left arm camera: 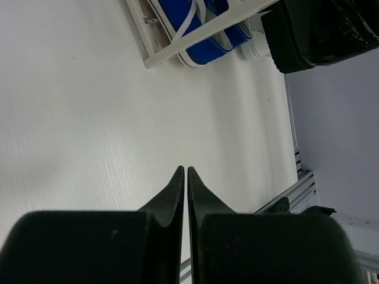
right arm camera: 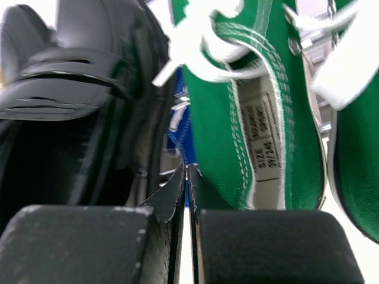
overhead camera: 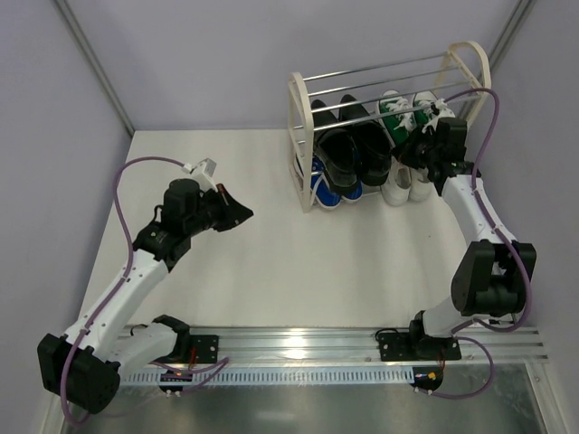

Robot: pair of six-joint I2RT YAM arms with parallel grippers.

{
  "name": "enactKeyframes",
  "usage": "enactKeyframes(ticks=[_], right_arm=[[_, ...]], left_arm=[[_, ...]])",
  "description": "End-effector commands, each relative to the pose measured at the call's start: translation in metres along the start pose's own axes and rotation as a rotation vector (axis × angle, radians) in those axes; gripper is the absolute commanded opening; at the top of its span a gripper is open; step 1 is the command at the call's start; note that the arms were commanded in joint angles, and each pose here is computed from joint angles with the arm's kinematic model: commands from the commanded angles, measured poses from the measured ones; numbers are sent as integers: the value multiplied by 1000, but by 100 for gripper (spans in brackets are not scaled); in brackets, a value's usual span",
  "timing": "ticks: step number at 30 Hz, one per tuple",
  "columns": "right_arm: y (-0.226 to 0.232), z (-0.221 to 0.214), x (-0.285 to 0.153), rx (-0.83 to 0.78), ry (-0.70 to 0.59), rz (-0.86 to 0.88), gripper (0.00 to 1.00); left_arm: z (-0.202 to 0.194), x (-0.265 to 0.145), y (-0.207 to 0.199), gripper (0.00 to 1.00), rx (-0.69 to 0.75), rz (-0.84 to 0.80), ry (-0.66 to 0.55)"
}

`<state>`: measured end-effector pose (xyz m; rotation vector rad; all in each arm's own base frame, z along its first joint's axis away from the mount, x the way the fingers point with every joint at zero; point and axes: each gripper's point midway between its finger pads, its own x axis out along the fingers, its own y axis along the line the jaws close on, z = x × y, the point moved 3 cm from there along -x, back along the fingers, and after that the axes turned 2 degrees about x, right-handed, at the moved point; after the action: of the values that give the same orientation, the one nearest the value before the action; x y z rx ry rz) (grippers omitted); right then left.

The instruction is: Place and organize the shoes onto the shoe shelf

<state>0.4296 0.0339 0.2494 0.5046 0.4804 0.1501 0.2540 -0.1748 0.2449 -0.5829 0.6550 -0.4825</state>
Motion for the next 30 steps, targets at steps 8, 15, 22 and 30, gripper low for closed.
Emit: enactKeyframes(ticks=[8,15,22,30], right_arm=[[-27,36,-1,-43,-125,-353,4],[-40,47,-15,-71,-182,-463,4],[14,47,-19,-118,-175,-136,4],[84,-9,-15,-169,22,140,4]], left_arm=[[7,-1,-6,0,26,-31,-37],[6,0,-7,0,24,-37,-34],[6,-1,-6,0,23,-31,-37],[6,-1,-7,0,17,-38,-35]])
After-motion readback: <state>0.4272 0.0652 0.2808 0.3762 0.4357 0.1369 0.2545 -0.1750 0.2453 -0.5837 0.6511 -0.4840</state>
